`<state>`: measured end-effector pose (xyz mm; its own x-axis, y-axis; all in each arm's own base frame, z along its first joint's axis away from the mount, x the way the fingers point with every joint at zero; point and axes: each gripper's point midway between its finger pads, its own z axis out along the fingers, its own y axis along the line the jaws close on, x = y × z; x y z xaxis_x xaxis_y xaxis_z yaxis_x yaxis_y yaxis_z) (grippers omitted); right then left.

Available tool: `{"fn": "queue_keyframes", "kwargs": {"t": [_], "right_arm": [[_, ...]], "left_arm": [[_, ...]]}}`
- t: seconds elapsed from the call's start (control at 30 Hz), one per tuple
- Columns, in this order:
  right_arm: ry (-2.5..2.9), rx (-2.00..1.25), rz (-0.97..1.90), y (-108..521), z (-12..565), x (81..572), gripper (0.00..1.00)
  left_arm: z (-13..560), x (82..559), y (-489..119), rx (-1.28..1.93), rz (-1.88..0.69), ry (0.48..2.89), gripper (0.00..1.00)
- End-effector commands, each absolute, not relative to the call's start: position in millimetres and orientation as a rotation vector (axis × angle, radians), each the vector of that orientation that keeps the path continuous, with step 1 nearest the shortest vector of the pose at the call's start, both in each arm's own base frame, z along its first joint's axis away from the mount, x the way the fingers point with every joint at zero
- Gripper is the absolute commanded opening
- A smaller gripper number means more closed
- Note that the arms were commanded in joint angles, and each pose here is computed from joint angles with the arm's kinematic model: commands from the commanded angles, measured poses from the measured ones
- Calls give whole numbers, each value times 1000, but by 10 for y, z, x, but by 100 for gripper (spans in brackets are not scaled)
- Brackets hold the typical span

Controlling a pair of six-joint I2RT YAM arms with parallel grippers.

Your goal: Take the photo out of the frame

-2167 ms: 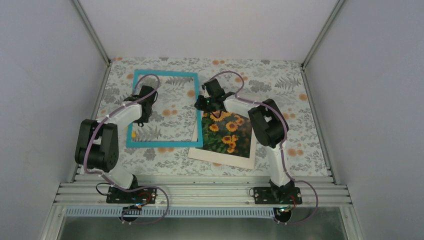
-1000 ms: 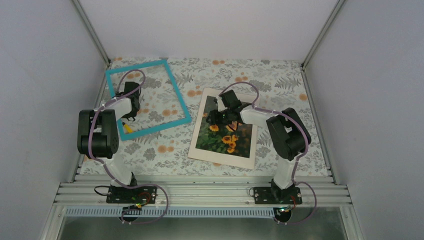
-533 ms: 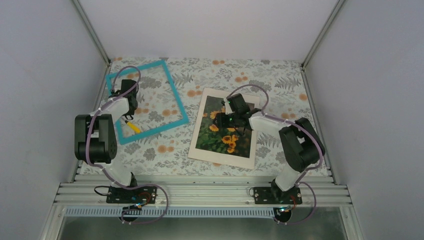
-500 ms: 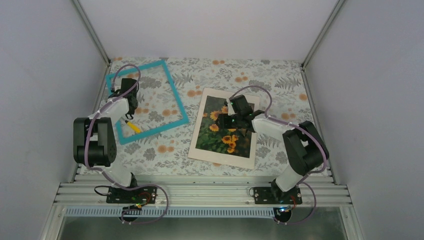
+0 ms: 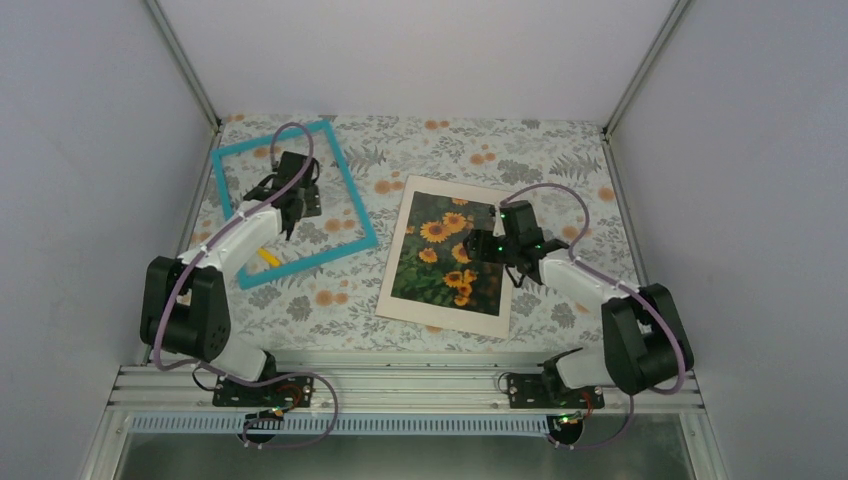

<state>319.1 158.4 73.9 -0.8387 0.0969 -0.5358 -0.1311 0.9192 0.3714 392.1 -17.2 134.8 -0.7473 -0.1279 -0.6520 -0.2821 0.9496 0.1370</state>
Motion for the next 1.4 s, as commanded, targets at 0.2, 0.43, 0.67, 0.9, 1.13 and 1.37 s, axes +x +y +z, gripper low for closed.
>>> {"fn": "queue_keyframes", "kwargs": {"t": [0.2, 0.43, 0.67, 0.9, 1.13, 1.37], "right_arm": [[2498, 179, 488, 1092, 684, 3027, 84], [2534, 259, 468, 993, 533, 2911, 90], [2553, 282, 447, 959, 443, 2873, 92], [2581, 275, 449, 977, 329, 2862, 95], [2563, 256, 519, 1078, 363, 2939, 95], [2522, 202, 591, 1218, 513, 3123, 95]], "left_arm": [[1614, 3576, -1370, -64, -257, 2373, 83], [1334, 3028, -1873, 52, -528, 2426, 86], [905, 2642, -2228, 116, -660, 2509, 86], [727, 2556, -2335, 141, -678, 2551, 87], [613, 2497, -2481, 157, -707, 2574, 87], [502, 2537, -2524, 138, -697, 2597, 87]]}}
